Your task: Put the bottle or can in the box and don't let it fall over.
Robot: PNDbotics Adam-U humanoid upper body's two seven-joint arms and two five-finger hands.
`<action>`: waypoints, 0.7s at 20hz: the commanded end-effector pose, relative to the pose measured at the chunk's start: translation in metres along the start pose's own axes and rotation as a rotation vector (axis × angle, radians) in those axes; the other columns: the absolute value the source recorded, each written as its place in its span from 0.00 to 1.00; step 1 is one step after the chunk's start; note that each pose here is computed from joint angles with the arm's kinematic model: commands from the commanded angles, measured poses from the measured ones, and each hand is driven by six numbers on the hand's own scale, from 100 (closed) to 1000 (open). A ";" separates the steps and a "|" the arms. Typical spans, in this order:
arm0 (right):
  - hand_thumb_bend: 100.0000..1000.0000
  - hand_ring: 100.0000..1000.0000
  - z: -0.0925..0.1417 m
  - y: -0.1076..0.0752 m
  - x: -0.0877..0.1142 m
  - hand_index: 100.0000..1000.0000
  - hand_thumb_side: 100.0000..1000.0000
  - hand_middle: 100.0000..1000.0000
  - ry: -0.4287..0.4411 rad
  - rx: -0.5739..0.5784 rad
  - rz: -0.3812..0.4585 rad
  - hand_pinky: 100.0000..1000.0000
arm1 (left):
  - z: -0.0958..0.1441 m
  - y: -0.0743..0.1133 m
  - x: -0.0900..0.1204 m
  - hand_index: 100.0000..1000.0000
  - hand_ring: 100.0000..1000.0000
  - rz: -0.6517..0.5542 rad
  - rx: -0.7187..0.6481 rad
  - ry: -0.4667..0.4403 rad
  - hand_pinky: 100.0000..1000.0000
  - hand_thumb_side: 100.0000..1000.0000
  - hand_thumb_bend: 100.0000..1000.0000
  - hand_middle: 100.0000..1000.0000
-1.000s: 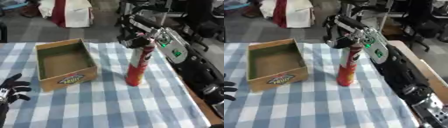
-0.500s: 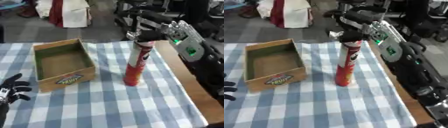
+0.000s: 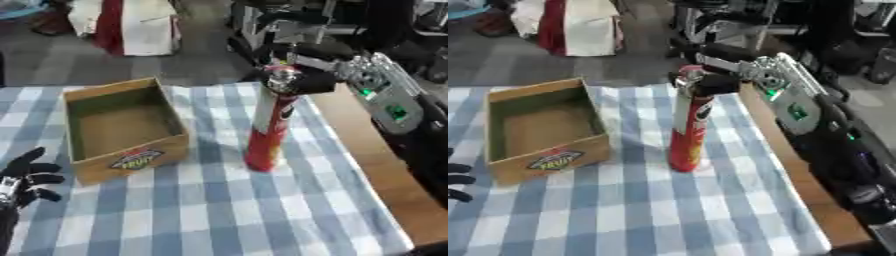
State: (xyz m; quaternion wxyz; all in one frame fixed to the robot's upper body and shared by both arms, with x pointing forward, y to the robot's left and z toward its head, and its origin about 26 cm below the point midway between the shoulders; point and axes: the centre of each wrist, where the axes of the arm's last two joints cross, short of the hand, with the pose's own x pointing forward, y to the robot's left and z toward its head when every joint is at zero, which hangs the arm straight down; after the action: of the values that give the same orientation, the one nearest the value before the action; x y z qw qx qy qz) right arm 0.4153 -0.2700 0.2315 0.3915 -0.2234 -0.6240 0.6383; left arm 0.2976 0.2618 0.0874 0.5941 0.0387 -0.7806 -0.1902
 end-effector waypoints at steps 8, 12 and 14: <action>0.00 0.50 -0.009 0.003 -0.010 0.87 0.12 0.71 0.015 -0.124 -0.037 0.08 | -0.002 0.003 0.006 0.92 0.64 -0.011 0.000 -0.023 0.49 1.00 0.20 0.63; 0.00 0.23 -0.020 0.000 -0.002 0.53 0.11 0.33 -0.042 -0.294 -0.029 0.00 | -0.002 0.003 0.006 0.92 0.64 -0.009 0.000 -0.023 0.49 1.00 0.20 0.63; 0.00 0.15 -0.023 -0.003 0.001 0.42 0.11 0.22 -0.071 -0.384 -0.020 0.00 | -0.002 0.003 0.007 0.92 0.64 -0.009 0.001 -0.024 0.49 1.00 0.20 0.63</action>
State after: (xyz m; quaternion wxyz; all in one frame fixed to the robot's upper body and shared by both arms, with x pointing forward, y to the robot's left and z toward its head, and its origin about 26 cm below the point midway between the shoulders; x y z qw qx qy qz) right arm 0.4319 -0.2536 0.2158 0.3509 -0.2464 -0.7311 0.5306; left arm 0.2976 0.2618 0.0874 0.5945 0.0383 -0.7802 -0.1907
